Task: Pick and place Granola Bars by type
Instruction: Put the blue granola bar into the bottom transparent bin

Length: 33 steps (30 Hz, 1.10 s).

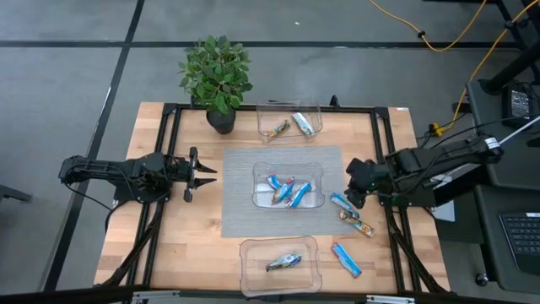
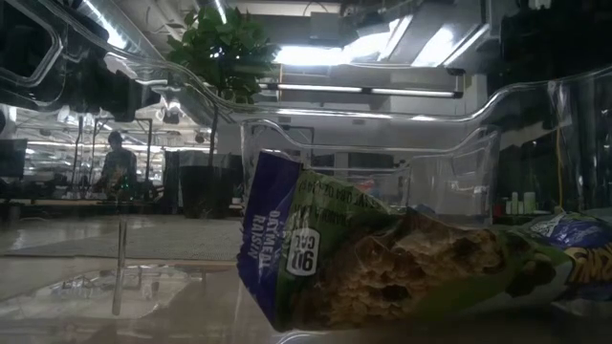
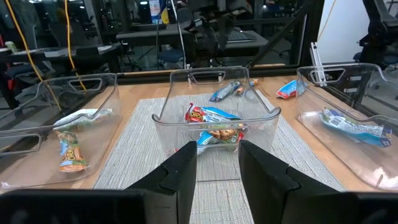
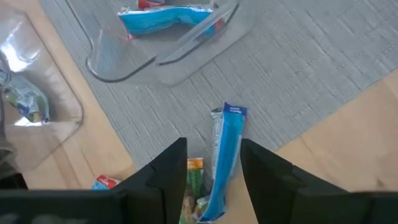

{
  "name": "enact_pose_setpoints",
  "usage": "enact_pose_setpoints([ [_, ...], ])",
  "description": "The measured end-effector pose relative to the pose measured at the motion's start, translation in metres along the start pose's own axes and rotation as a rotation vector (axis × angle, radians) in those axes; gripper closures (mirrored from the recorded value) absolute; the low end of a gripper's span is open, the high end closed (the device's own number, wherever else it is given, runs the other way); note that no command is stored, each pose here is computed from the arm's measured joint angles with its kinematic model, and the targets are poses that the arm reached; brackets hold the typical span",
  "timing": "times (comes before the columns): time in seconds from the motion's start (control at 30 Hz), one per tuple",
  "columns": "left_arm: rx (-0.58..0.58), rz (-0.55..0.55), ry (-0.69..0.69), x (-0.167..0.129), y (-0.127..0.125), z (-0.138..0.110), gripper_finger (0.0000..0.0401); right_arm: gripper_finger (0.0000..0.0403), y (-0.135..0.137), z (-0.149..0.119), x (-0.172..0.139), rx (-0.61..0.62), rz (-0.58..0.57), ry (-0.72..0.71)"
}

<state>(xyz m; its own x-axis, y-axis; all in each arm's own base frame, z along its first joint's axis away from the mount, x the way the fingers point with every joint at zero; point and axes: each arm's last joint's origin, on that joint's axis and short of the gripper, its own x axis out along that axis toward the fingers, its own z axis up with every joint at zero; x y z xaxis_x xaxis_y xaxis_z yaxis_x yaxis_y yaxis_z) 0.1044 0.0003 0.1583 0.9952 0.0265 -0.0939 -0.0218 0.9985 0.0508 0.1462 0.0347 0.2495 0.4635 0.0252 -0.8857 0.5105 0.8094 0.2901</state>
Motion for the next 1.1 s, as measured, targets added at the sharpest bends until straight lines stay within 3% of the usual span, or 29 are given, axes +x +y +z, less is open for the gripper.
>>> enact_pose_setpoints([
  [0.63, 0.000, 0.000, 0.000, 0.000, 0.000, 0.000, 0.0288, 0.0247, 0.029, -0.012, 0.052, 0.040, -0.180, 0.167],
  [0.73, 0.000, 0.000, 0.000, 0.000, 0.000, 0.000, 0.0288, 0.0225, 0.031, -0.011, 0.059, 0.050, -0.199, 0.176],
  [1.0, 0.000, 0.000, 0.000, 0.000, 0.000, 0.000, 0.0288, 0.0121, 0.031, -0.012, 0.074, 0.029, -0.279, 0.187],
  [1.1, 0.000, 0.001, 0.000, 0.000, 0.000, 0.000, 0.0288, 0.0105, 0.025, -0.019, 0.085, 0.023, -0.318, 0.212],
])
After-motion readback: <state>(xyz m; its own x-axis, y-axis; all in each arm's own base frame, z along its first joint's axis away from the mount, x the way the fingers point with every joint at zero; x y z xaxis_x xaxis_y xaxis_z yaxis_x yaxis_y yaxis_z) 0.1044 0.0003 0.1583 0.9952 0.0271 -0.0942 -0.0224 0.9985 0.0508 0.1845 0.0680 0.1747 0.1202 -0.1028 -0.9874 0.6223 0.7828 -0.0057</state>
